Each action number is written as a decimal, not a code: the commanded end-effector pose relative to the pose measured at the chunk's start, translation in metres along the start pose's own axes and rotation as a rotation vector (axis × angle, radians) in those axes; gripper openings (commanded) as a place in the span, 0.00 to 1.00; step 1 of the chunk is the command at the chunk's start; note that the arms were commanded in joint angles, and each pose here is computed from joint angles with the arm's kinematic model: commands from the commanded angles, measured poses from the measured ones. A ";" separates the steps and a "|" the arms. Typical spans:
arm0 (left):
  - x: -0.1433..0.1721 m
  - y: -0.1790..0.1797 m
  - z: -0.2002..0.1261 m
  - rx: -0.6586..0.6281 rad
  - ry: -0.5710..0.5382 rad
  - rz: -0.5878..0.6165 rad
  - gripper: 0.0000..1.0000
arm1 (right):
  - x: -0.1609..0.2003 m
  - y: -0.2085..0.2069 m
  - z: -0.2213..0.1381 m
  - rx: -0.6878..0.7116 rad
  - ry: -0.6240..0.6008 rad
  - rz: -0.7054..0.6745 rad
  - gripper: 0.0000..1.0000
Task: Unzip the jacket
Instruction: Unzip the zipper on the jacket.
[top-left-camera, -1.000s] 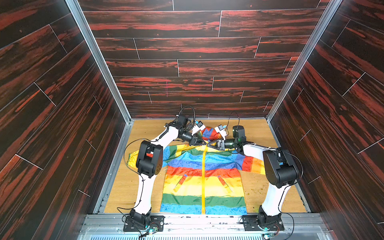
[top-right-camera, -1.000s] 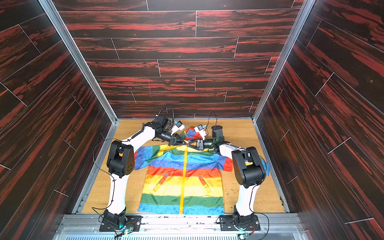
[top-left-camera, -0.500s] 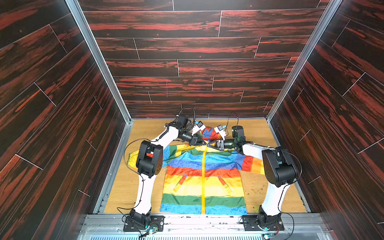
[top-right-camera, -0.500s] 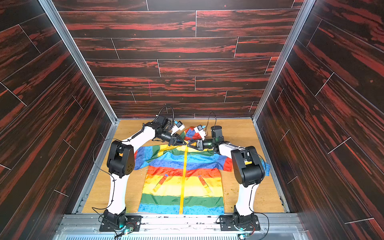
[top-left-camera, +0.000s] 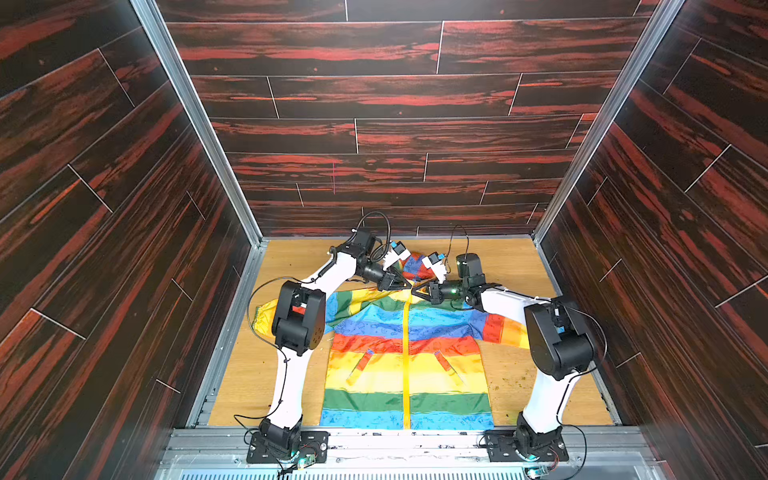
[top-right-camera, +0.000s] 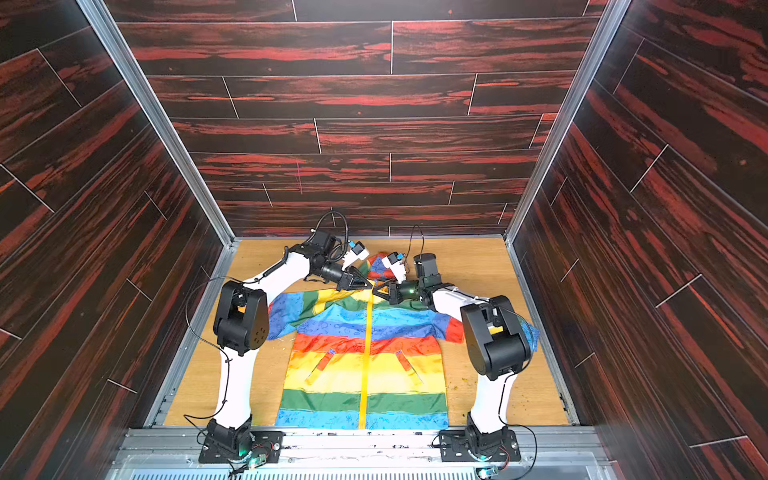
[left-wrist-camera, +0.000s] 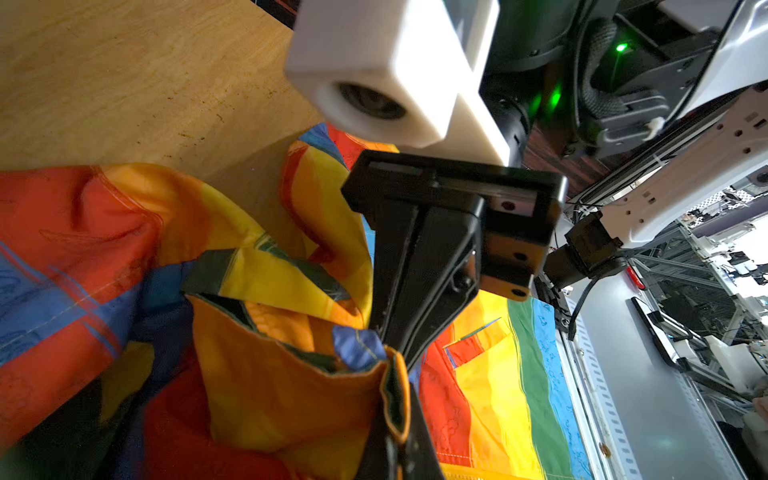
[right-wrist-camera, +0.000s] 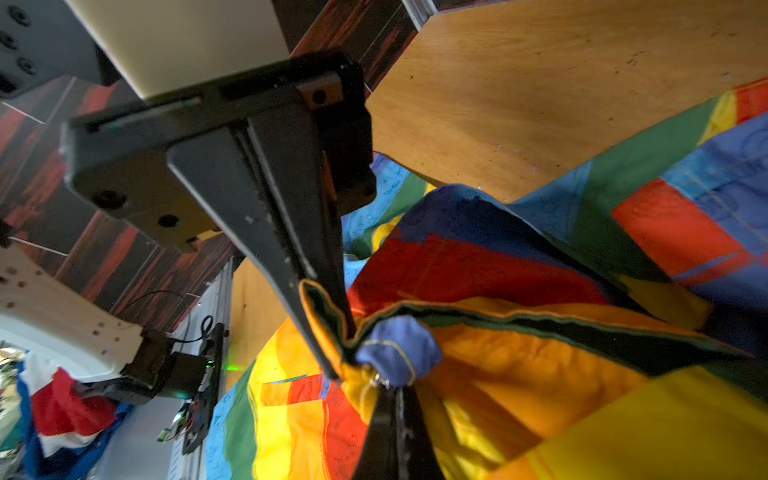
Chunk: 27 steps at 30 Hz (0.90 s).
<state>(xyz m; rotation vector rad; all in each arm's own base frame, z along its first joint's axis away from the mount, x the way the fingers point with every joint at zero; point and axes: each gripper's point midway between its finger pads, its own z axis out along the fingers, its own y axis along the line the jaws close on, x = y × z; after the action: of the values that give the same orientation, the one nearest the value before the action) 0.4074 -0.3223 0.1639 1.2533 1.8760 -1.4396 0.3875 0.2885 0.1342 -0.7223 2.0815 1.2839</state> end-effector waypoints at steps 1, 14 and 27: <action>-0.014 -0.021 -0.001 0.049 -0.027 0.015 0.00 | -0.011 -0.013 -0.014 0.158 -0.047 -0.028 0.00; -0.025 -0.001 -0.001 -0.038 -0.076 0.004 0.00 | -0.001 -0.045 -0.036 0.616 0.032 -0.113 0.00; -0.034 0.010 -0.009 -0.074 -0.137 -0.020 0.00 | 0.034 -0.031 -0.017 0.594 0.151 -0.176 0.00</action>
<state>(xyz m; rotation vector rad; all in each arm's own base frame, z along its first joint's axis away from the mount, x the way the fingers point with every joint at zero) 0.4296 -0.3319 0.1426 1.0720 1.9647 -1.4311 0.3992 0.2659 0.1141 -0.6806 2.2173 0.5296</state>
